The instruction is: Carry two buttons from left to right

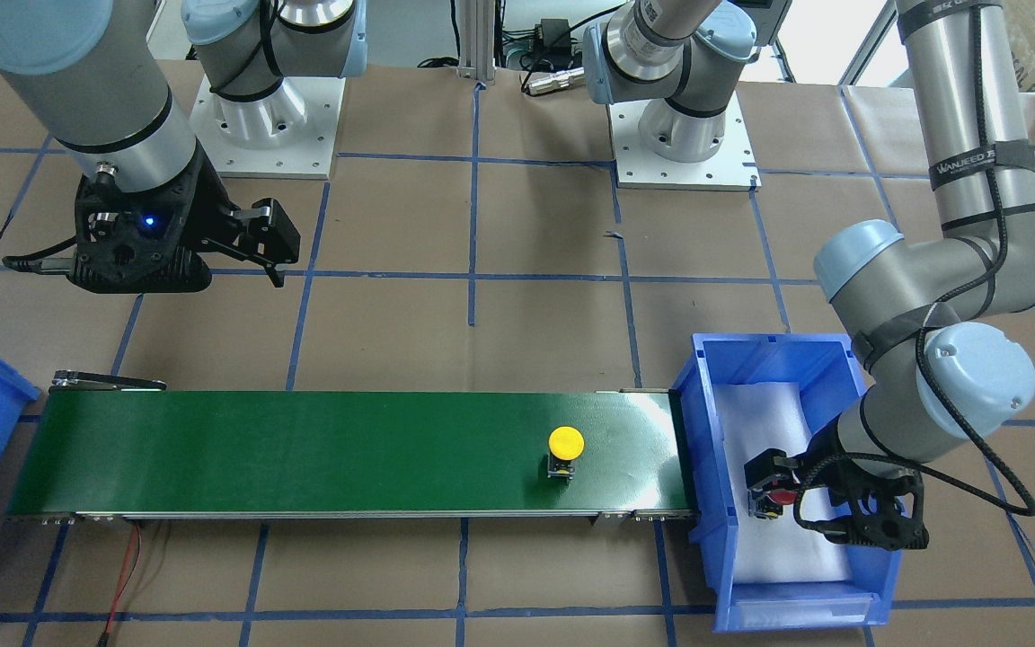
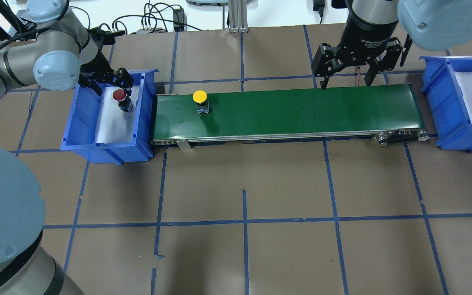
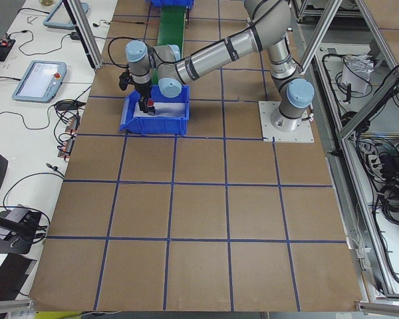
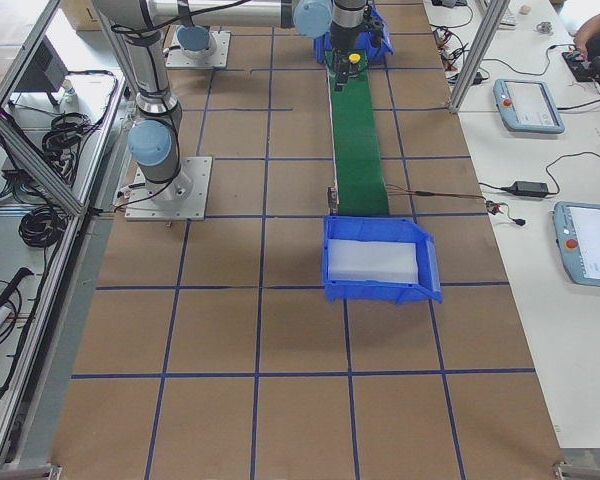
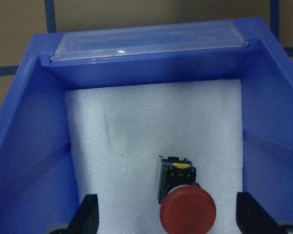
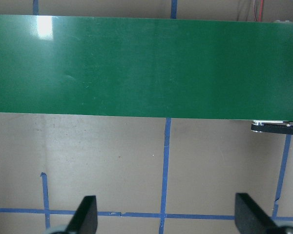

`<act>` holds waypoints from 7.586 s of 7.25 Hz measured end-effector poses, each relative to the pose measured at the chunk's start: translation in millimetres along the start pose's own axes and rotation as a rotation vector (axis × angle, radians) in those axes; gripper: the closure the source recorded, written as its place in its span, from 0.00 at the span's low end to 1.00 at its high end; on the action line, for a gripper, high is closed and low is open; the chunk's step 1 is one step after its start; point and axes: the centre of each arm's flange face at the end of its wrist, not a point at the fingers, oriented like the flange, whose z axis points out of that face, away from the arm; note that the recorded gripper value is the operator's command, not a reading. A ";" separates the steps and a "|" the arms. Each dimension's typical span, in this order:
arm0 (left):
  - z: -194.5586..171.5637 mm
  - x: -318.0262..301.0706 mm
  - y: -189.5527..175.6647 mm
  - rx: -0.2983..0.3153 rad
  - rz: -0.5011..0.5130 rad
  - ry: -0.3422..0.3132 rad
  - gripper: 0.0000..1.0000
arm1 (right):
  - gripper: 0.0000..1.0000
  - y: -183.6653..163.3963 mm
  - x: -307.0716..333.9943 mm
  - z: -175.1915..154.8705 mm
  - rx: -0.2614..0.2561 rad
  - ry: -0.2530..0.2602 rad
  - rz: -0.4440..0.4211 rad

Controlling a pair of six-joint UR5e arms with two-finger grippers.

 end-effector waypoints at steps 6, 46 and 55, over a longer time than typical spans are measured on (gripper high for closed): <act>4.7 1.2 1.5 -0.004 0.048 0.002 0.62 | 0.00 -0.5 3.3 1.0 -0.007 0.009 -0.002; -219.3 159.6 101.8 -0.015 -0.116 -0.039 0.00 | 0.00 -90.2 201.0 127.5 0.176 0.105 -1.541; -216.0 150.0 102.2 -0.016 -0.135 -0.043 0.00 | 0.00 -89.1 192.8 125.3 0.116 0.091 -1.556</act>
